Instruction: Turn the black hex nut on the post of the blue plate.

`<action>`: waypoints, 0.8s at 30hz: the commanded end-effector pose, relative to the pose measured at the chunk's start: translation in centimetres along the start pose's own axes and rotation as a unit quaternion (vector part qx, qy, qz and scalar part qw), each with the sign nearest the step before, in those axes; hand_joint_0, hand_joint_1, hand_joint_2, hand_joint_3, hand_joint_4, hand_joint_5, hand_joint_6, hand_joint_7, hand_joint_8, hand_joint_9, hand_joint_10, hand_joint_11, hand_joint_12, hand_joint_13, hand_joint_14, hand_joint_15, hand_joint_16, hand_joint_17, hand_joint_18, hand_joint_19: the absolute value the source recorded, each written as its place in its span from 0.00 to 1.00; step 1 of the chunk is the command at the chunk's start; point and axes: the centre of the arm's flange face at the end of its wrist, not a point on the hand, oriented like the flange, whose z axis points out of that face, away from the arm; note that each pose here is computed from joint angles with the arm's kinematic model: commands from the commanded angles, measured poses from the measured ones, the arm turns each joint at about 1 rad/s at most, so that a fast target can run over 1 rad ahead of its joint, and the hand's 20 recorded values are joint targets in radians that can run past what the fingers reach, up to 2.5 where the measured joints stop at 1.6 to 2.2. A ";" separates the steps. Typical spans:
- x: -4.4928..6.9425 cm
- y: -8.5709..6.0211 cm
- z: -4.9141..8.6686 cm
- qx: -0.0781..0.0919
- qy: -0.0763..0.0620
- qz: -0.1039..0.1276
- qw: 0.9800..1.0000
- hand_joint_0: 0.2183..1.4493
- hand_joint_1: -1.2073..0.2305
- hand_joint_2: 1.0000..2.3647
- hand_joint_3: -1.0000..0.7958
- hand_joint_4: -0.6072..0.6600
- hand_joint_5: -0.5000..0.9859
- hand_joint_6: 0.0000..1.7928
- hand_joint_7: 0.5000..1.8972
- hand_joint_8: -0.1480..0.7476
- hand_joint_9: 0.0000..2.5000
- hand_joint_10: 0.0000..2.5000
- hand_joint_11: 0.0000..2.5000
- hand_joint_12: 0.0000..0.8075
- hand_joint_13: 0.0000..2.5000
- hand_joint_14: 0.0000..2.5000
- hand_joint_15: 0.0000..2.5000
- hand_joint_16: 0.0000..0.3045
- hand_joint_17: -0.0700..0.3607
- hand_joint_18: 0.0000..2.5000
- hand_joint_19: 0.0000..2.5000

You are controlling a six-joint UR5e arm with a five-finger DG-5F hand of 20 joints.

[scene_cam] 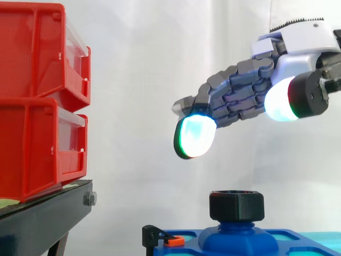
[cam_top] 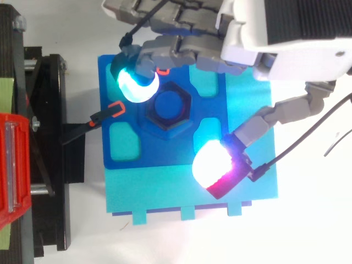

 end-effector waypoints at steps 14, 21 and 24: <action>3.0 -1.5 2.0 -0.008 0.000 0.009 1.000 0.11 0.41 0.00 0.28 0.63 0.15 0.28 0.21 0.41 0.00 0.00 0.00 0.50 0.00 0.00 0.00 0.18 0.46 0.00 0.00; 3.0 -1.4 2.1 -0.011 -0.006 0.008 1.000 0.12 0.39 0.00 0.28 0.63 0.15 0.28 0.21 0.41 0.00 0.00 0.00 0.49 0.00 0.00 0.00 0.18 0.45 0.00 0.00; 2.9 -1.5 2.1 -0.010 -0.006 0.008 1.000 0.12 0.38 0.00 0.28 0.63 0.15 0.28 0.21 0.41 0.00 0.00 0.00 0.49 0.00 0.00 0.00 0.18 0.45 0.00 0.00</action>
